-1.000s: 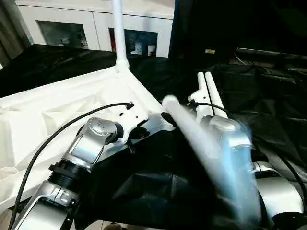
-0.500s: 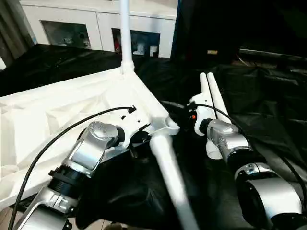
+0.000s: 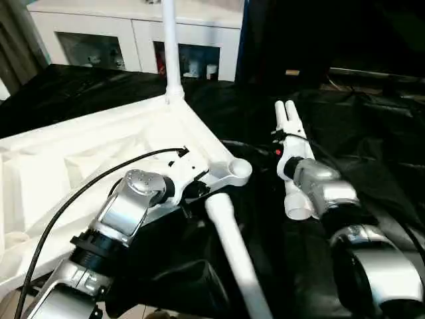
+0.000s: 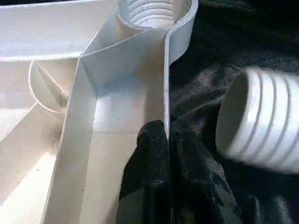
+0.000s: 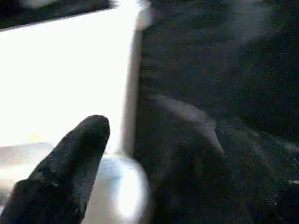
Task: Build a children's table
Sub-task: Rotate table base, then pick table leg
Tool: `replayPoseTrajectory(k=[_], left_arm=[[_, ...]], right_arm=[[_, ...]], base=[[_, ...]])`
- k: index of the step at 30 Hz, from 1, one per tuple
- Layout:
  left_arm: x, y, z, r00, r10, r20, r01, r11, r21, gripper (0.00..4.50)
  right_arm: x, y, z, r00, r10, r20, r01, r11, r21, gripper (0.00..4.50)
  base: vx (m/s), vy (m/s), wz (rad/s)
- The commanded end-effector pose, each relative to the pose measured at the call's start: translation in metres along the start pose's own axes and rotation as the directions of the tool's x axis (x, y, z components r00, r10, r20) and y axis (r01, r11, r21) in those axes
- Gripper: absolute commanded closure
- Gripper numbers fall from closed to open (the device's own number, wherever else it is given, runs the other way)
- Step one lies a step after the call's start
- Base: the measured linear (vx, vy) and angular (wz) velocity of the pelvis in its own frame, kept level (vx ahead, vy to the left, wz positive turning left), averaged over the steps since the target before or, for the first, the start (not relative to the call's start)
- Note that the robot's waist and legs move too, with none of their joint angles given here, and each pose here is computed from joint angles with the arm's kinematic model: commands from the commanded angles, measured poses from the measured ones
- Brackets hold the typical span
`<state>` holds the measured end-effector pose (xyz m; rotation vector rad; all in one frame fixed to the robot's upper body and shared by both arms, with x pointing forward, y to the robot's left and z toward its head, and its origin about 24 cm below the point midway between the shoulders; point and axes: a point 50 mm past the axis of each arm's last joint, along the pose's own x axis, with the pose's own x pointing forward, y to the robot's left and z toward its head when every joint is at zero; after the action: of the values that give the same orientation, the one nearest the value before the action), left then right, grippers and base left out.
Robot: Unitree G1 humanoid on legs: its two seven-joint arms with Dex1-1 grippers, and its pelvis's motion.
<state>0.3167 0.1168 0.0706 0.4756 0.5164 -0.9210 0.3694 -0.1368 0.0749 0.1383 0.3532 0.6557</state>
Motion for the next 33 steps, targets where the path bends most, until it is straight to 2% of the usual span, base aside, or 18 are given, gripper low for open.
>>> replayPoseTrajectory(k=[1,5,6,7,9,10,11,13,14,15,17,19,20,22,25,29,33], left_arm=[[-0.002,0.002,0.004,1.0,0.009,0.014,-0.009,0.999,0.034,4.5],[-0.002,0.002,0.007,0.999,-0.007,0.051,0.003,0.997,0.079,4.5],[-0.003,0.004,0.01,0.998,-0.003,0.071,-0.005,0.995,0.103,4.5],[-0.003,0.005,0.01,0.998,-0.002,0.07,-0.005,0.995,0.103,4.5],[-0.004,0.005,0.011,0.997,-0.01,0.072,0.003,0.995,0.101,3.93],[-0.006,0.008,0.014,0.997,-0.006,0.082,-0.001,0.996,0.089,3.93],[-0.006,0.01,0.015,0.996,0.004,0.084,-0.011,0.996,0.084,3.87],[-0.007,0.012,0.015,0.997,0.012,0.081,-0.019,0.996,0.083,3.73],[-0.008,0.013,0.015,0.997,0.017,0.081,-0.024,0.996,0.081,3.5],[-0.008,0.016,0.015,0.997,0.024,0.078,-0.029,0.997,0.07,3.46],[-0.009,0.017,0.014,0.997,0.028,0.077,-0.033,0.998,0.061,3.34],[-0.011,0.02,0.016,0.996,0.034,0.081,-0.039,0.998,0.055,3.08],[-0.011,0.02,0.016,0.996,0.034,0.081,-0.039,0.998,0.055,3.0],[-0.014,0.021,0.018,0.995,0.037,0.09,-0.041,0.998,0.045,2.91],[-0.017,0.021,0.02,0.995,0.035,0.097,-0.039,0.999,0.038,2.62],[-0.037,0.013,0.027,0.992,-0.017,0.129,0.017,1.0,-0.003,2.34],[-0.045,0.006,0.027,0.99,-0.016,0.142,0.02,0.999,-0.031,2.01]], right_arm=[[-0.011,0.006,0.008,0.993,0.094,-0.075,-0.092,0.995,0.025,0.06],[-0.028,0.019,0.011,0.965,0.202,-0.167,-0.194,0.979,0.065,0.02],[-0.043,0.031,0.011,0.93,0.279,-0.239,-0.266,0.96,0.083,0.02],[-0.044,0.032,0.011,0.928,0.283,-0.244,-0.27,0.959,0.085,0.02],[-0.053,0.038,0.011,0.903,0.315,-0.294,-0.299,0.949,0.099,0.0],[-0.063,0.045,0.009,0.87,0.338,-0.359,-0.319,0.941,0.113,0.0],[-0.066,0.047,0.007,0.855,0.343,-0.388,-0.324,0.939,0.118,0.0],[-0.07,0.052,0.006,0.834,0.358,-0.42,-0.33,0.933,0.141,0.0],[-0.072,0.054,0.005,0.823,0.371,-0.43,-0.333,0.929,0.164,0.0],[-0.075,0.06,0.0,0.794,0.391,-0.466,-0.335,0.92,0.202,0.0],[-0.077,0.065,-0.008,0.766,0.386,-0.514,-0.323,0.922,0.211,0.0],[-0.079,0.066,-0.028,0.711,0.313,-0.63,-0.271,0.948,0.164,0.0],[-0.079,0.066,-0.028,0.711,0.313,-0.63,-0.271,0.948,0.164,0.0],[-0.078,0.064,-0.04,0.68,0.259,-0.686,-0.232,0.963,0.133,0.0],[-0.078,0.062,-0.047,0.663,0.207,-0.72,-0.195,0.976,0.101,0.0],[-0.075,0.054,-0.053,0.656,0.133,-0.743,-0.12,0.99,0.072,0.0],[-0.076,0.052,-0.053,0.659,0.118,-0.743,-0.108,0.992,0.062,0.0]], base=[[0.0,0.0,0.0],[0.0,0.0,0.0],[0.0,0.0,0.0],[0.0,0.0,0.0],[0.0,0.0,0.0],[0.0,0.0,0.0],[0.0,0.0,0.0],[0.0,0.0,0.0],[0.0,0.0,0.0],[0.0,0.0,0.0],[0.0,0.0,0.0],[0.0,0.0,0.0],[0.0,0.0,0.0],[0.0,0.0,0.0],[0.0,0.0,0.0],[0.0,0.0,0.0],[0.0,0.0,0.0]])
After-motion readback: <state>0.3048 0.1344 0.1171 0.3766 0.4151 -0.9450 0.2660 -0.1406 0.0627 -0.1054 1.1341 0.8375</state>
